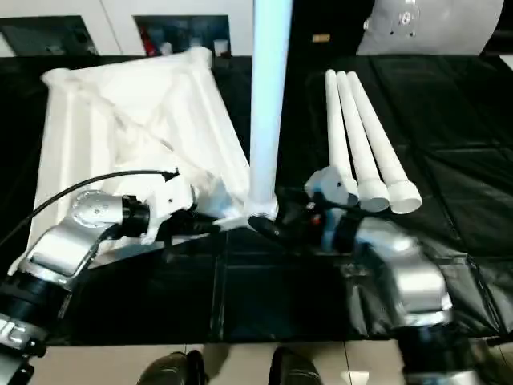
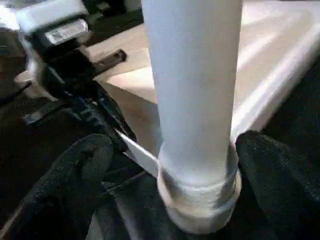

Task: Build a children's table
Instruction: Rotate leg to tighten

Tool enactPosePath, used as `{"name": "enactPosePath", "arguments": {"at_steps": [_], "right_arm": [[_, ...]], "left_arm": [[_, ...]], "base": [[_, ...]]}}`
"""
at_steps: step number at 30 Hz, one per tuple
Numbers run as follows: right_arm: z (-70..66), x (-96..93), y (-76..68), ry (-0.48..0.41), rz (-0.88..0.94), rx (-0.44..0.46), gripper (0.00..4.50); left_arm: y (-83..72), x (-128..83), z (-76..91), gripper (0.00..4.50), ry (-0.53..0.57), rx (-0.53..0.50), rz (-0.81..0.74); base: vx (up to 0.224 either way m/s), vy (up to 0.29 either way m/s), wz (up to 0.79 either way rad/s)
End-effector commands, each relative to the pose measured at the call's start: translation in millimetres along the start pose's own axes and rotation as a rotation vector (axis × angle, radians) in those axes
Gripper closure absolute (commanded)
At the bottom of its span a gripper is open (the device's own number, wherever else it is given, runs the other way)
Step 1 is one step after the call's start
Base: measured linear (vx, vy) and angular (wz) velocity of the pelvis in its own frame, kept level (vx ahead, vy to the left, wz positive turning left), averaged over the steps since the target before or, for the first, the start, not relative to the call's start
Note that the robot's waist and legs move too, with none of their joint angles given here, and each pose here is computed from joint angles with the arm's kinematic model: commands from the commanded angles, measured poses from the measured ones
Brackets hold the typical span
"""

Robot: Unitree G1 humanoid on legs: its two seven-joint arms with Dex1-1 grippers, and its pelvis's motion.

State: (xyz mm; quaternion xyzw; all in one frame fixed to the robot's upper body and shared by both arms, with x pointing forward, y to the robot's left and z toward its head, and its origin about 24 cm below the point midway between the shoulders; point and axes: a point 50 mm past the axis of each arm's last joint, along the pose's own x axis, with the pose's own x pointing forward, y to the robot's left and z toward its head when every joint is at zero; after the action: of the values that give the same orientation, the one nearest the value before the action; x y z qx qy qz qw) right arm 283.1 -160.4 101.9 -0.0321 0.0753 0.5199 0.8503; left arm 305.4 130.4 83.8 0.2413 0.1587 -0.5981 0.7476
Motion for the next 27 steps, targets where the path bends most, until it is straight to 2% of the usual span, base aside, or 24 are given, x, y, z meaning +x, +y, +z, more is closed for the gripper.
{"name": "enactPosePath", "arguments": {"at_steps": [1,2,3,7,15,27], "right_arm": [[-0.5,-0.6,-2.2,0.022,0.072,-0.019,0.25],[-0.2,-0.9,-4.2,0.029,0.088,-0.02,0.25],[0.0,-1.0,-5.5,0.033,0.099,-0.02,0.47],[0.9,-0.7,-7.1,0.067,0.169,-0.038,0.81],[1.5,1.1,-11.7,0.09,0.225,-0.063,1.49],[-2.3,3.3,-9.6,0.125,0.309,-0.058,2.41]], "left_arm": [[-9.5,6.7,-3.9,4.5,0.038,0.026,-0.138],[-10.3,6.5,-3.8,4.5,0.036,0.031,-0.162],[-10.8,6.5,-3.8,4.5,0.036,0.033,-0.176],[-12.5,6.1,-4.6,4.5,0.044,0.04,-0.221],[-12.4,6.5,-5.6,4.5,0.045,0.047,-0.242],[-10.3,4.0,-8.4,4.5,0.059,0.046,-0.235]], "base": [[0.0,0.0,0.0],[0.0,0.0,0.0],[0.0,0.0,0.0],[0.0,0.0,0.0],[0.0,0.0,0.0],[0.0,0.0,0.0]]}}
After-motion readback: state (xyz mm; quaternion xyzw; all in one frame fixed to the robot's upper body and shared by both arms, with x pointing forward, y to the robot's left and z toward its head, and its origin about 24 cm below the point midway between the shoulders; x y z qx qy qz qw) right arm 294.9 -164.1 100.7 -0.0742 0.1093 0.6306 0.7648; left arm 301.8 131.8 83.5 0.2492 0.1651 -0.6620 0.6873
